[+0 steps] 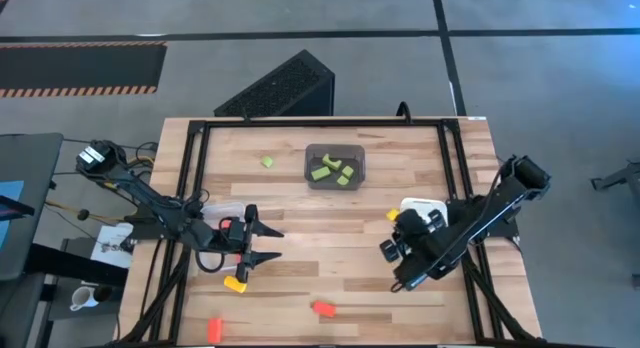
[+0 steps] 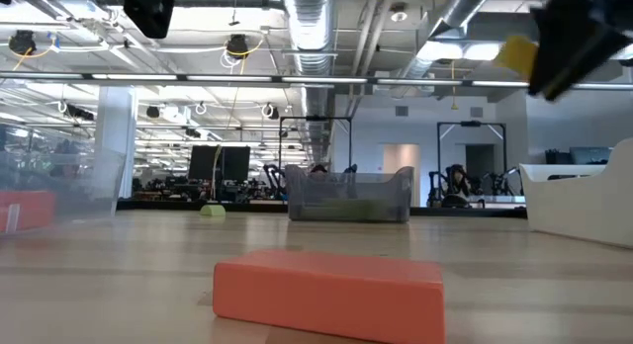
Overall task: Sort & place blocks by color
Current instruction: Put the yellow block into the white bin
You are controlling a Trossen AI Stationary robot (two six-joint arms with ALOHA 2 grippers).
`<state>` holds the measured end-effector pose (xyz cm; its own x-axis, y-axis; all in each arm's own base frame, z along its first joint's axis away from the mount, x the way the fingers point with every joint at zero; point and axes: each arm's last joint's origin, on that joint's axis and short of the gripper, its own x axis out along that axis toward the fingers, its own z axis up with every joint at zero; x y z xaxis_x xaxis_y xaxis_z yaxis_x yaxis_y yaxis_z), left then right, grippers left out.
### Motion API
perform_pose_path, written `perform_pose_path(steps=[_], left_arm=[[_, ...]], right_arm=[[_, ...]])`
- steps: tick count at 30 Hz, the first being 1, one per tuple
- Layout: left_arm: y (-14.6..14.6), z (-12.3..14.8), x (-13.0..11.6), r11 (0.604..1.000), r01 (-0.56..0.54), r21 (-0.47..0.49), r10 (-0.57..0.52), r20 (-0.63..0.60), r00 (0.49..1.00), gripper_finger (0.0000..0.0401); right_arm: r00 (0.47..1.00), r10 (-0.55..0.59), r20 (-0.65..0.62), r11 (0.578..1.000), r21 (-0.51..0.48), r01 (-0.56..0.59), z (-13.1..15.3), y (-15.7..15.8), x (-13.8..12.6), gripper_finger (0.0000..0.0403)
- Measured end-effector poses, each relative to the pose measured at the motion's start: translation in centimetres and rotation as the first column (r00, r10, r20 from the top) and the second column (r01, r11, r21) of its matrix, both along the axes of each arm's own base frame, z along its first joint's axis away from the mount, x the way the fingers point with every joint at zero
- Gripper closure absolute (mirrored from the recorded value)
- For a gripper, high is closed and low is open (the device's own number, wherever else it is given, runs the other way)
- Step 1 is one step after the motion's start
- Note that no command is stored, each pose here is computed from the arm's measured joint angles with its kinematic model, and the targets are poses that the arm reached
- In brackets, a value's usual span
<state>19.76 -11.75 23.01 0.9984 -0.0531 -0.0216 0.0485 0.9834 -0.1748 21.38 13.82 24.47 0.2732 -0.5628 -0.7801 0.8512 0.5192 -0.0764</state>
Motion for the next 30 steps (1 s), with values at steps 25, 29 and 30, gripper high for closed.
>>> perform_pose_path(steps=[25,29,30], left_arm=[[0.0,-0.1,0.0,1.0,-0.006,-0.005,0.006,-0.006,1.0,0.0192],[0.0,-0.1,0.0,1.0,-0.007,-0.005,0.007,-0.006,1.0,0.0192],[0.0,-0.1,0.0,1.0,-0.007,-0.005,0.007,-0.006,1.0,0.0192]], right_arm=[[0.994,-0.082,0.076,0.926,0.375,0.048,-4.8,-3.8,-7.3,0.0175],[0.995,-0.081,0.051,0.911,0.409,0.053,-4.8,-3.7,-7.3,0.0147],[0.996,-0.081,0.048,0.908,0.416,0.054,-4.8,-3.7,-7.3,0.0145]])
